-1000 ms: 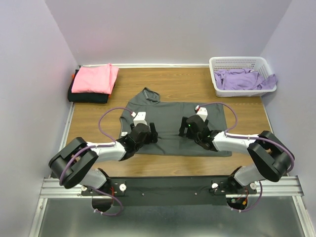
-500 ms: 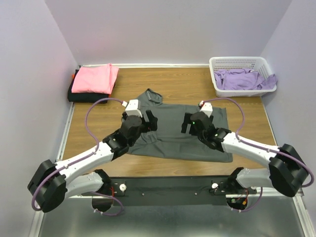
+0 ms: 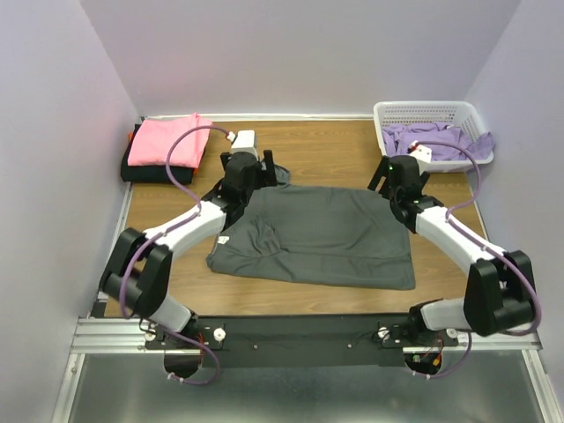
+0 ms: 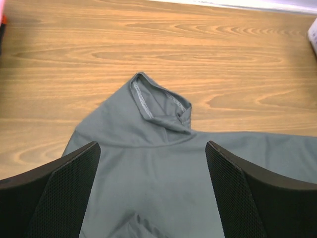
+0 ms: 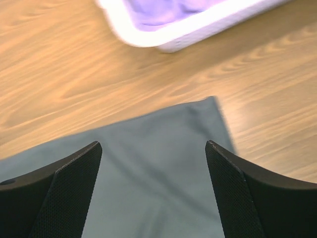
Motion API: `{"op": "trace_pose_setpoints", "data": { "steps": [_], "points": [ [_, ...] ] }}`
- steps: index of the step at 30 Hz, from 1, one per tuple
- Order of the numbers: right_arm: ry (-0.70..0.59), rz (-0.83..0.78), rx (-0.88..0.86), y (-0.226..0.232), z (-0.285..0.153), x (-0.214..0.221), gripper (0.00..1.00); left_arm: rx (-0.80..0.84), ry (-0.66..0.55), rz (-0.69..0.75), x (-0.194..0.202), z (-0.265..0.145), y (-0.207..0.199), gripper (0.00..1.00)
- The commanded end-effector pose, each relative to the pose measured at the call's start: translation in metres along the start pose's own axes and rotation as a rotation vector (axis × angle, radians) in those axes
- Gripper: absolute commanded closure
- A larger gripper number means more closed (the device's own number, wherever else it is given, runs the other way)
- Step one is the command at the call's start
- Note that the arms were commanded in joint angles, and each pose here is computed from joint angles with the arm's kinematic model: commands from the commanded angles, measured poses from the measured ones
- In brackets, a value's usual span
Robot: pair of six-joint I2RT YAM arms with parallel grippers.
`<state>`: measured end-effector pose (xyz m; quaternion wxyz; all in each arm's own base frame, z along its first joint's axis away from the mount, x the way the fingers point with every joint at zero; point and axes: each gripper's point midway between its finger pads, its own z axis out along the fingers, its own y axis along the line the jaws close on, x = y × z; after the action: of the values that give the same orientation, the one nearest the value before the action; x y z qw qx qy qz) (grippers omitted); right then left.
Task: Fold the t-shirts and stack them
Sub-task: Fold the tshirt
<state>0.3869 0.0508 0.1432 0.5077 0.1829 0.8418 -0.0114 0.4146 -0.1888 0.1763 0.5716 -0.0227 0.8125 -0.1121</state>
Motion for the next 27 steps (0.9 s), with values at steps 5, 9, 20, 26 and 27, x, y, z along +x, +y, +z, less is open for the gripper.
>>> {"op": "trace_pose_setpoints", "data": {
  "steps": [5,9,20,26,27],
  "points": [
    [0.048,0.038,0.043,-0.042,0.048,0.004,0.16,0.057,0.002,0.056,-0.026,0.066,-0.007,0.07],
    [0.071,0.058,0.074,-0.054,0.064,0.014,0.22,0.050,0.061,0.071,-0.007,0.102,-0.003,0.07],
    [0.146,0.091,0.118,-0.065,0.101,0.040,0.36,0.011,0.140,0.080,0.011,0.152,0.016,0.07],
    [0.159,0.116,0.125,-0.070,0.107,0.042,0.44,0.003,0.204,0.115,0.024,0.173,0.017,0.08],
    [0.161,0.117,0.121,-0.069,0.107,0.042,0.46,0.002,0.187,0.114,0.016,0.177,0.015,0.08]
  ]
}}
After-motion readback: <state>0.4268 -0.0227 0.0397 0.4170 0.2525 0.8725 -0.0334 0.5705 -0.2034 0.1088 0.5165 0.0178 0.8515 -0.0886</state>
